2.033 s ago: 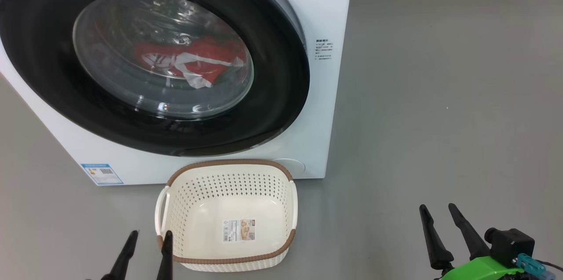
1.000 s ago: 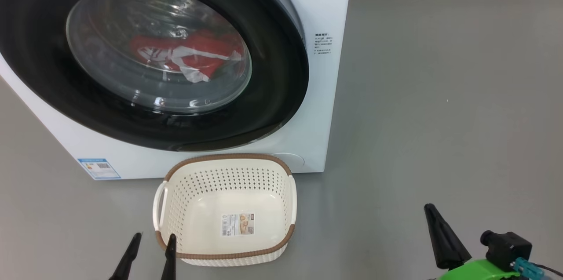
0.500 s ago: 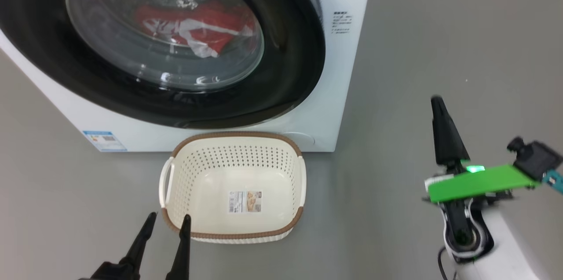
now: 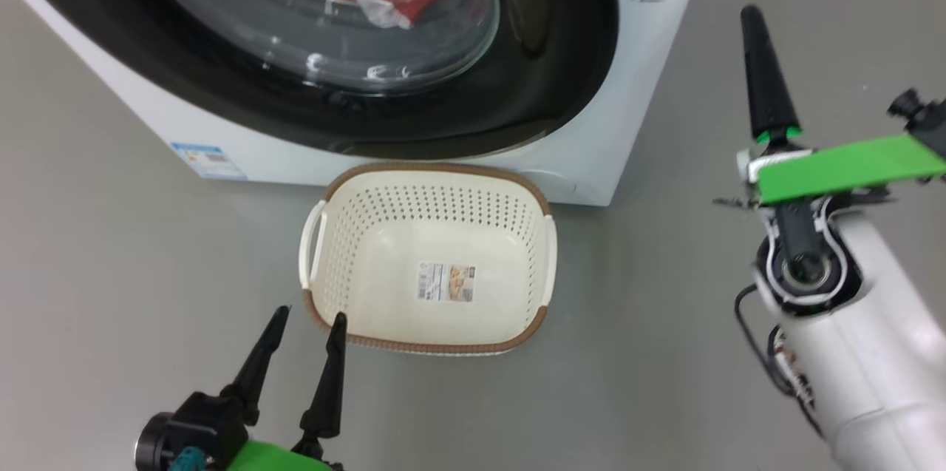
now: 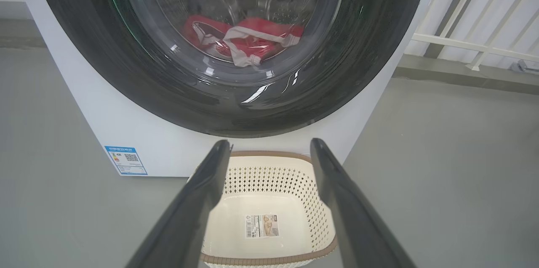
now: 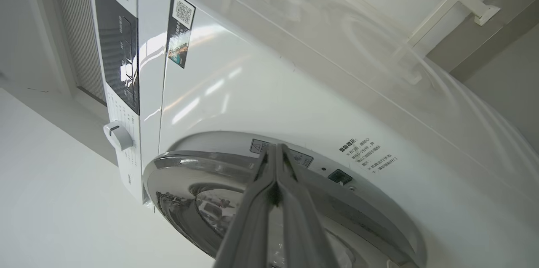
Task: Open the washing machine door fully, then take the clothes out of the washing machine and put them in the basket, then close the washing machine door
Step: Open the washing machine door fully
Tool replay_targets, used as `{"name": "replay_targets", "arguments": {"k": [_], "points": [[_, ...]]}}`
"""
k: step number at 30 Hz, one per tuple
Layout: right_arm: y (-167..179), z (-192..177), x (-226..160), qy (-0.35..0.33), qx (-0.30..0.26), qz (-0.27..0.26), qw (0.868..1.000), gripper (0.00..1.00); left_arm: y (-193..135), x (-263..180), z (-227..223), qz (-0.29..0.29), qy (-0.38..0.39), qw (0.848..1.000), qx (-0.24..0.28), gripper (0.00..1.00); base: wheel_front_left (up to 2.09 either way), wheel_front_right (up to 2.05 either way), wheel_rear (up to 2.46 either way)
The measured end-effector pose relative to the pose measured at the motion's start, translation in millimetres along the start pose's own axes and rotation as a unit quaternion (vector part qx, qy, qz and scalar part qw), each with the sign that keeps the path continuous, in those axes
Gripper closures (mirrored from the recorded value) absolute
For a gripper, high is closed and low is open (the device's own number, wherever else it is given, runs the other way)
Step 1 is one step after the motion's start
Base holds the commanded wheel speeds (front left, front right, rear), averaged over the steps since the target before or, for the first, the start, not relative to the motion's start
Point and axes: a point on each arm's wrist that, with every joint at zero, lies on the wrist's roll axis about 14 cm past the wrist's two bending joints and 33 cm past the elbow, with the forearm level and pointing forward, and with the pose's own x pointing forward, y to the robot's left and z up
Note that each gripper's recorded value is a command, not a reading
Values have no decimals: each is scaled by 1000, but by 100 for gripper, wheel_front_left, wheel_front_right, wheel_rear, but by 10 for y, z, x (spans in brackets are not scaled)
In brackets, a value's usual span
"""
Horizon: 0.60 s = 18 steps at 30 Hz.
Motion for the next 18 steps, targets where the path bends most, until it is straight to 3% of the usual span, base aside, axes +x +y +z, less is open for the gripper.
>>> {"name": "replay_targets", "arguments": {"k": [18], "points": [[-118, -415, 568, 148, 101, 12, 984, 100, 140, 168, -191, 17, 28, 999, -5, 0, 0, 0, 0]]}}
